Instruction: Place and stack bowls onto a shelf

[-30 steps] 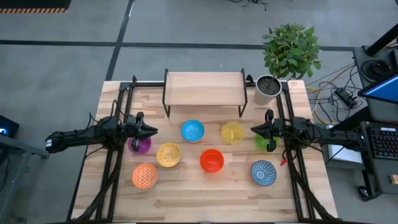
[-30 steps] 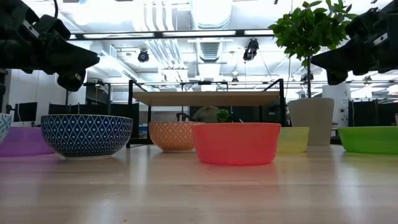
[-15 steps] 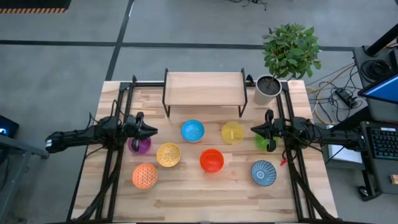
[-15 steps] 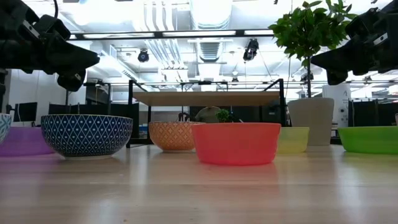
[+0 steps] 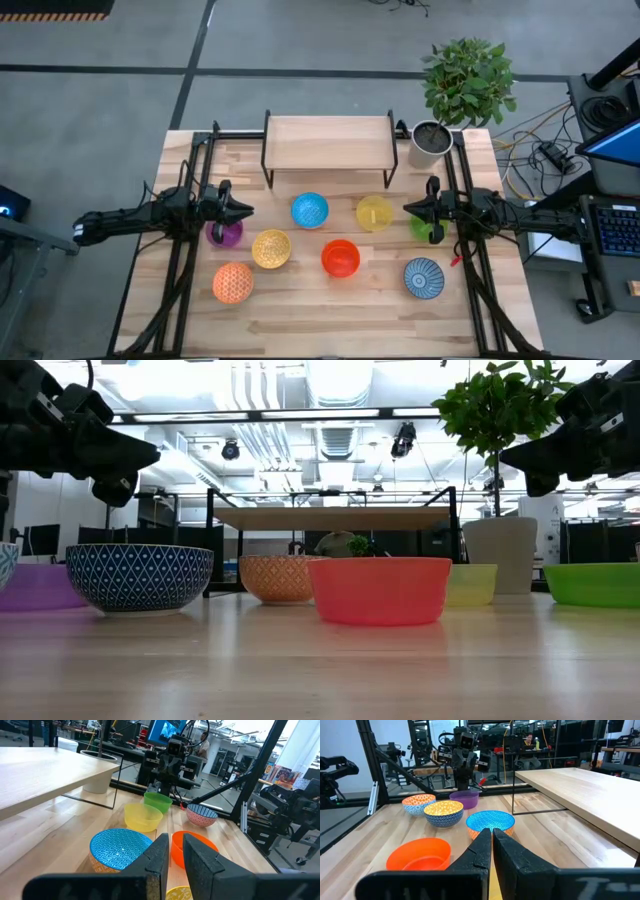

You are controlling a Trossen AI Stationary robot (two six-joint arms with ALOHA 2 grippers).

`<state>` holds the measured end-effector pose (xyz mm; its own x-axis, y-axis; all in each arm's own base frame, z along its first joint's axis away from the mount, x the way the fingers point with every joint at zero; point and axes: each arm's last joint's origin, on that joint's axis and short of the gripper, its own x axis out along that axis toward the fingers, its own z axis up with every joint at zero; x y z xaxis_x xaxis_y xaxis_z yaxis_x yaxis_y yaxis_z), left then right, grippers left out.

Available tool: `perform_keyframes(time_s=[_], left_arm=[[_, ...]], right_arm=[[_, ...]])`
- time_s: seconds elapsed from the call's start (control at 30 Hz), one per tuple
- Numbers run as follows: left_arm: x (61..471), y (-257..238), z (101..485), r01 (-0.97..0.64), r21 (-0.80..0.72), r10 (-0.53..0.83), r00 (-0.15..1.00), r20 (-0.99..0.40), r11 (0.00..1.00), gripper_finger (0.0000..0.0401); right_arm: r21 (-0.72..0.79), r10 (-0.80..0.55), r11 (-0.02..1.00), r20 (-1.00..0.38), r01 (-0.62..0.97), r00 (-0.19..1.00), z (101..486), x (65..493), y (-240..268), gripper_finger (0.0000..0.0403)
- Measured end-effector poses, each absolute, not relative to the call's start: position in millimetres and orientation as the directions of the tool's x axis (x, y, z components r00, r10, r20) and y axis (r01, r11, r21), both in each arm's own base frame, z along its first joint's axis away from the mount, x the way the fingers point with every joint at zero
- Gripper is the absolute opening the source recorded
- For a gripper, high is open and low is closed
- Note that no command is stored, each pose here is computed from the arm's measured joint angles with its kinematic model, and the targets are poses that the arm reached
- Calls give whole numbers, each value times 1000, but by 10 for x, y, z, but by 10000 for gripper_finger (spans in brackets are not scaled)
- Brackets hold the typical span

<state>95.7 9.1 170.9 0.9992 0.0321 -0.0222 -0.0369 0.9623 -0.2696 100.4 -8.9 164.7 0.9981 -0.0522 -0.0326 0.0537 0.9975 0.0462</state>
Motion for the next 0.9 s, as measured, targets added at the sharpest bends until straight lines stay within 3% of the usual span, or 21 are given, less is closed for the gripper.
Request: perform_keyframes(time_s=[0.5,0.7,0.9], left_arm=[[957,91,1709,-37,-265,32,999,-22,963,39],[957,91,1709,-35,-130,32,999,-22,991,39],[957,91,1806,-20,-133,32,996,88,991,39]], right_arm=[[46,-52,997,-32,54,998,1647,1004,-89,9],[48,-52,997,-32,54,998,1646,1004,-89,9],[444,-33,895,-4,31,999,1674,1005,-83,9]])
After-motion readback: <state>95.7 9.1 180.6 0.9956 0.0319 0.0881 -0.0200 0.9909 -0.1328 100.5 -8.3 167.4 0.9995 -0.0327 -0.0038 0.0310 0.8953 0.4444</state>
